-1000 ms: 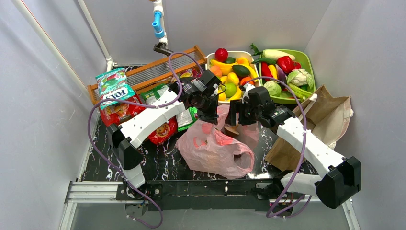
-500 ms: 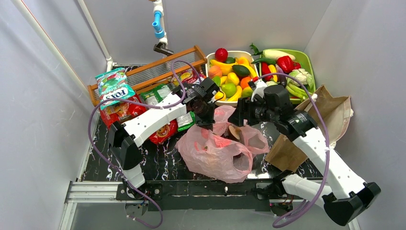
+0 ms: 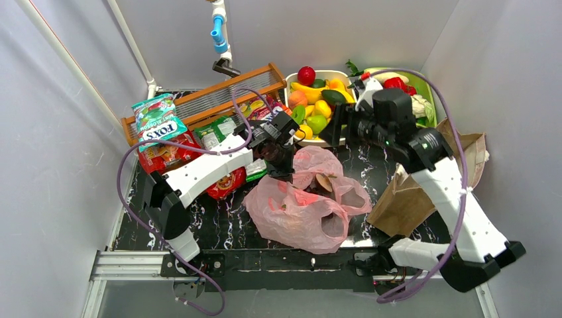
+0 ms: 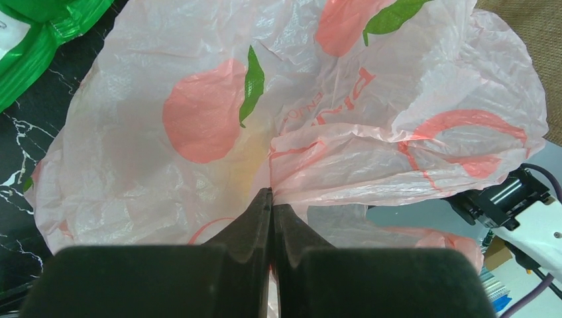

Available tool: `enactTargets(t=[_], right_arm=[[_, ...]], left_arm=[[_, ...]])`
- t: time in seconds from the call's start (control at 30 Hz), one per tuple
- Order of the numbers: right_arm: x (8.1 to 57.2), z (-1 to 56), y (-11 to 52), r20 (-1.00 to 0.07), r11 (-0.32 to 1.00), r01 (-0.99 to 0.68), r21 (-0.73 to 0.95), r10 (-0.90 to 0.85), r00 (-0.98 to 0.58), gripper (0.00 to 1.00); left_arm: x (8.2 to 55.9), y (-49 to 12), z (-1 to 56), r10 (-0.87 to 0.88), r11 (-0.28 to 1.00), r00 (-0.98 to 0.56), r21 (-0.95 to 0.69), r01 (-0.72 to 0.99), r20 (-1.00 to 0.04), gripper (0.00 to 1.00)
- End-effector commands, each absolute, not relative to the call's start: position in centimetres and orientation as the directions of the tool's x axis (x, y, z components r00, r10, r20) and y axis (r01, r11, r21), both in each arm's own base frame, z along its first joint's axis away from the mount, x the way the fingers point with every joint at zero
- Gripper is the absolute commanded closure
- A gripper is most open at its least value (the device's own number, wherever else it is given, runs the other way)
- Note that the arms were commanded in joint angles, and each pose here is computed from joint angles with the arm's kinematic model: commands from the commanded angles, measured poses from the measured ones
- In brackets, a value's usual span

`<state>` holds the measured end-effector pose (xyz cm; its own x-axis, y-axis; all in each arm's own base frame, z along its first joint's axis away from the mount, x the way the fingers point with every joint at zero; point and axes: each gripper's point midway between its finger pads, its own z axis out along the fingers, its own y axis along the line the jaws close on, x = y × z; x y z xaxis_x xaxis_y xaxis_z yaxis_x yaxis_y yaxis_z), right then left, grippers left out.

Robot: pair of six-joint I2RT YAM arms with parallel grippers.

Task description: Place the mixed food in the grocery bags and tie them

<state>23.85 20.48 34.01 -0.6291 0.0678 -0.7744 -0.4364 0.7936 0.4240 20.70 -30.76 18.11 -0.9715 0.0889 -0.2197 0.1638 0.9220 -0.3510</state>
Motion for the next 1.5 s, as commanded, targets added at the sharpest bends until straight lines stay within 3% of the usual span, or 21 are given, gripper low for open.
enactTargets(t=[0.0, 0.3, 0.67, 1.07, 1.47], right_arm=[[28.5, 34.8, 18.6, -0.797, 0.904, -0.302, 0.301, 0.064, -0.601, 0.21], [36.4, 32.6, 14.2, -0.715, 0.963, -0.074, 0.26, 0.14, -0.685, 0.11], [41.8, 27.9, 7.0, -0.573, 0.937, 0.282, 0.206, 0.349, -0.742, 0.09], [45.0, 21.5, 2.4, -0.401, 0.842, 0.482, 0.242, 0.539, -0.741, 0.08], [47.1, 17.6, 0.3, -0.339, 0.794, 0.553, 0.253, 0.608, -0.718, 0.07]], left_arm=[[19.8, -29.7, 19.9, 0.061, 0.908, -0.969, -0.39, 0.153, -0.238, 1.0], [18.7, -28.4, 19.1, 0.036, 0.914, -0.973, -0.386, 0.124, -0.227, 1.0], [18.5, -28.1, 18.5, 0.036, 0.919, -0.975, -0.377, 0.119, -0.219, 1.0], [18.9, -28.8, 18.2, 0.05, 0.914, -0.975, -0.384, 0.133, -0.218, 1.0], [18.6, -28.8, 17.5, 0.052, 0.911, -0.976, -0.391, 0.133, -0.212, 1.0]])
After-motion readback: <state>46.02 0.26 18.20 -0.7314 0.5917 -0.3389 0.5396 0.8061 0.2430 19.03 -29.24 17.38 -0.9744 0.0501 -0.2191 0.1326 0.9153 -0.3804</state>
